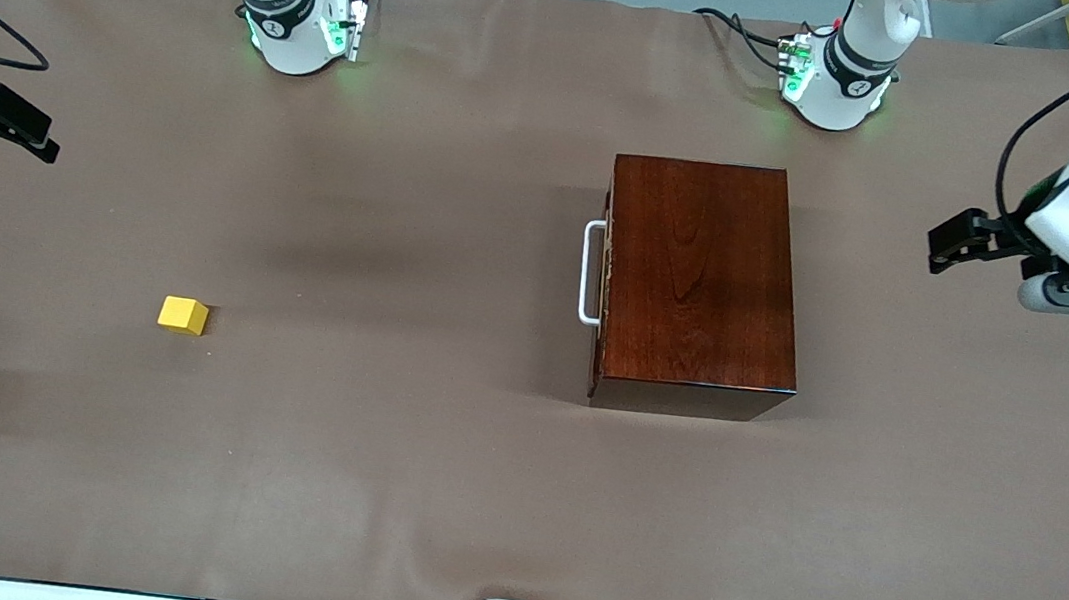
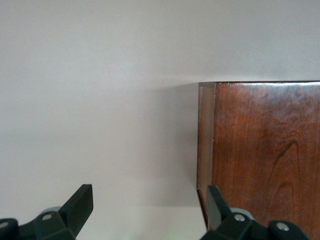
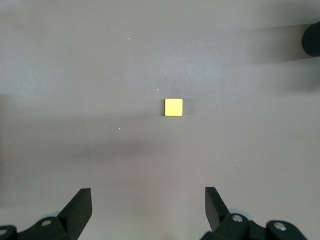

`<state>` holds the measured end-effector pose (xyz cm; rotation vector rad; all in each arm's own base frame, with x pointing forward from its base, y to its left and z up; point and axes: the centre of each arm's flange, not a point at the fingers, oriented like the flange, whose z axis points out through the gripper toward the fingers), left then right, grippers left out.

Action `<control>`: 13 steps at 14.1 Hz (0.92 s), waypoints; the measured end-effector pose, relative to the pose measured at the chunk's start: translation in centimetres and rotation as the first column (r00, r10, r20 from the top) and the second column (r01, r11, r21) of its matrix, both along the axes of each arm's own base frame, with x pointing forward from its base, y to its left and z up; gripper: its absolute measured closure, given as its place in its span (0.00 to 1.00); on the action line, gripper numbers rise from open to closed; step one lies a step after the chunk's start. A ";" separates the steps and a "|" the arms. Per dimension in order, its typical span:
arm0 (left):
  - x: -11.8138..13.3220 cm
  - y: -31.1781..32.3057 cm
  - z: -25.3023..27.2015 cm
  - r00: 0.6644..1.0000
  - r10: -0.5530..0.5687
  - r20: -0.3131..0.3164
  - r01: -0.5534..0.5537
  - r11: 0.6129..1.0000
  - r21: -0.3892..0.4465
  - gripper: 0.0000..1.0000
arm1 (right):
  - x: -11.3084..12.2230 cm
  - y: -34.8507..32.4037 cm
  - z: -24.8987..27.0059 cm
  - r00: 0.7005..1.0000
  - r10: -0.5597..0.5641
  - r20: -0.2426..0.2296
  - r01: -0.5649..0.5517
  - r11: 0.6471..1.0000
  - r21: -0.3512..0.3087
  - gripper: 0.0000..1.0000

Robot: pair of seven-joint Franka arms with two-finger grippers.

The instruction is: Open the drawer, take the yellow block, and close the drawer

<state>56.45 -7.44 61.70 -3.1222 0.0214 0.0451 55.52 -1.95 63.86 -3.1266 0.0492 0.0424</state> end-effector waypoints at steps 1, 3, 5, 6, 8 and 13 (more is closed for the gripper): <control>0.0 0.8 -0.2 1.000 -0.011 0.000 0.011 1.000 -0.015 0.00 | 0.0 0.0 0.0 1.000 0.000 0.001 0.000 1.000 0.000 0.00; 0.2 1.4 -0.6 1.000 -0.016 -0.001 0.016 0.999 -0.028 0.00 | 0.0 0.0 0.2 1.000 0.000 0.005 0.000 1.000 0.000 0.00; 0.2 1.1 -0.9 1.000 -0.020 -0.002 0.020 0.999 -0.032 0.00 | 0.0 0.0 0.3 1.000 0.000 0.007 0.000 1.000 0.000 0.00; 0.2 0.9 -1.0 1.000 -0.022 -0.002 0.022 0.999 -0.032 0.00 | 0.0 0.0 0.3 1.000 0.000 0.008 0.000 1.000 0.000 0.00; 0.2 0.7 -1.1 1.000 -0.024 -0.002 0.024 0.999 -0.032 0.00 | 0.0 0.0 0.3 1.000 0.000 0.007 0.000 1.000 0.000 0.00; 0.2 0.9 -1.1 1.000 -0.021 -0.003 0.021 0.999 -0.031 0.00 | 0.0 0.0 0.3 1.000 0.000 0.007 0.000 1.000 0.000 0.00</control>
